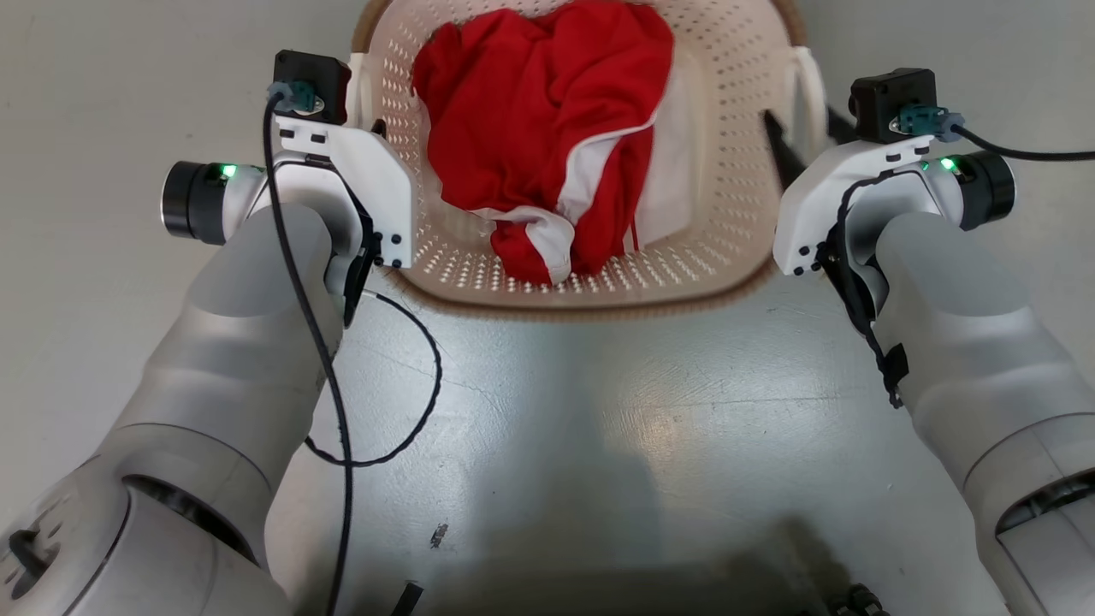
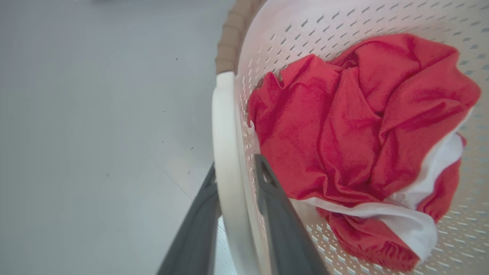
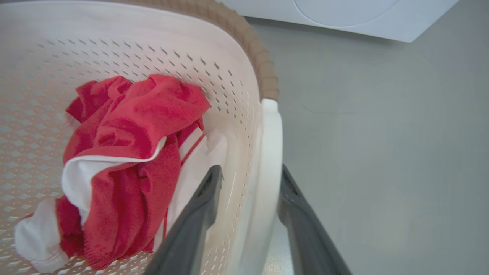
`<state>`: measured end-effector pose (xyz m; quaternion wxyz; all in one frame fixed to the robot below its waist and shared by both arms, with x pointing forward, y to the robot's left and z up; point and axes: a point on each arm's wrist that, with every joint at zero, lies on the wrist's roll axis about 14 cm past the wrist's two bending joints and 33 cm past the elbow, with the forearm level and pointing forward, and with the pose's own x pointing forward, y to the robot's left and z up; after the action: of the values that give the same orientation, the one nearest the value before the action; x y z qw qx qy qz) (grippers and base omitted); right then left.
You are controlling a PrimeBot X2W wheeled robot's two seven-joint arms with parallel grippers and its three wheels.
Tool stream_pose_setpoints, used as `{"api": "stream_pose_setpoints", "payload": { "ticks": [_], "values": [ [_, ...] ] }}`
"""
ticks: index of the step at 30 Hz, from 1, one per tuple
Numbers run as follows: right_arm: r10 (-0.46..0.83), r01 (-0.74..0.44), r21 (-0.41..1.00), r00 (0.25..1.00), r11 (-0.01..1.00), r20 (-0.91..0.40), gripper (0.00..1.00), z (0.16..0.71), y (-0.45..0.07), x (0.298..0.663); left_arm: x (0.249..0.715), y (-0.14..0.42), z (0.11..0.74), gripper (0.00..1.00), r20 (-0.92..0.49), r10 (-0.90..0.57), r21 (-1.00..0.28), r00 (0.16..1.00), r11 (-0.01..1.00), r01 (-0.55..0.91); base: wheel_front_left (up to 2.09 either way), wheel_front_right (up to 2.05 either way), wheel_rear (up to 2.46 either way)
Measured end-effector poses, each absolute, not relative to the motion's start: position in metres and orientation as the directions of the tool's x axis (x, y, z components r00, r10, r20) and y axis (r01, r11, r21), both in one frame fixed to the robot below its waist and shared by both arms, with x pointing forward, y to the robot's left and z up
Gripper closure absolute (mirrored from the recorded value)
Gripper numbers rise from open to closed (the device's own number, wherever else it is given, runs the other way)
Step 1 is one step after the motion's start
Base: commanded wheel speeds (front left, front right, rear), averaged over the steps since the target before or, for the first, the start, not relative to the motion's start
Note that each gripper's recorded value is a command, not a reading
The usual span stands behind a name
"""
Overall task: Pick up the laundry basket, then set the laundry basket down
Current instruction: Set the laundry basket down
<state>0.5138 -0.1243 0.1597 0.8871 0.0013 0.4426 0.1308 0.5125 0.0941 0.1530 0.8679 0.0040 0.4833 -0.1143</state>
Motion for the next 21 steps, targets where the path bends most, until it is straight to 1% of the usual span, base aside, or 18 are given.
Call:
{"api": "stream_pose_setpoints", "payload": {
  "ticks": [12,21],
  "values": [
    [0.226,-0.227,0.103,0.627,0.968,-0.745,0.00,0.170,-0.126,0.525,0.516,0.096,0.160,0.00,-0.831,-0.174,-0.093,0.528,0.980,0.177,0.00,0.00,0.00],
    [0.223,-0.220,0.097,0.678,0.971,-0.701,0.00,0.192,-0.128,0.536,0.528,0.094,0.180,0.00,-0.794,-0.178,-0.102,0.581,0.982,0.161,0.00,0.00,0.00]
  ]
}}
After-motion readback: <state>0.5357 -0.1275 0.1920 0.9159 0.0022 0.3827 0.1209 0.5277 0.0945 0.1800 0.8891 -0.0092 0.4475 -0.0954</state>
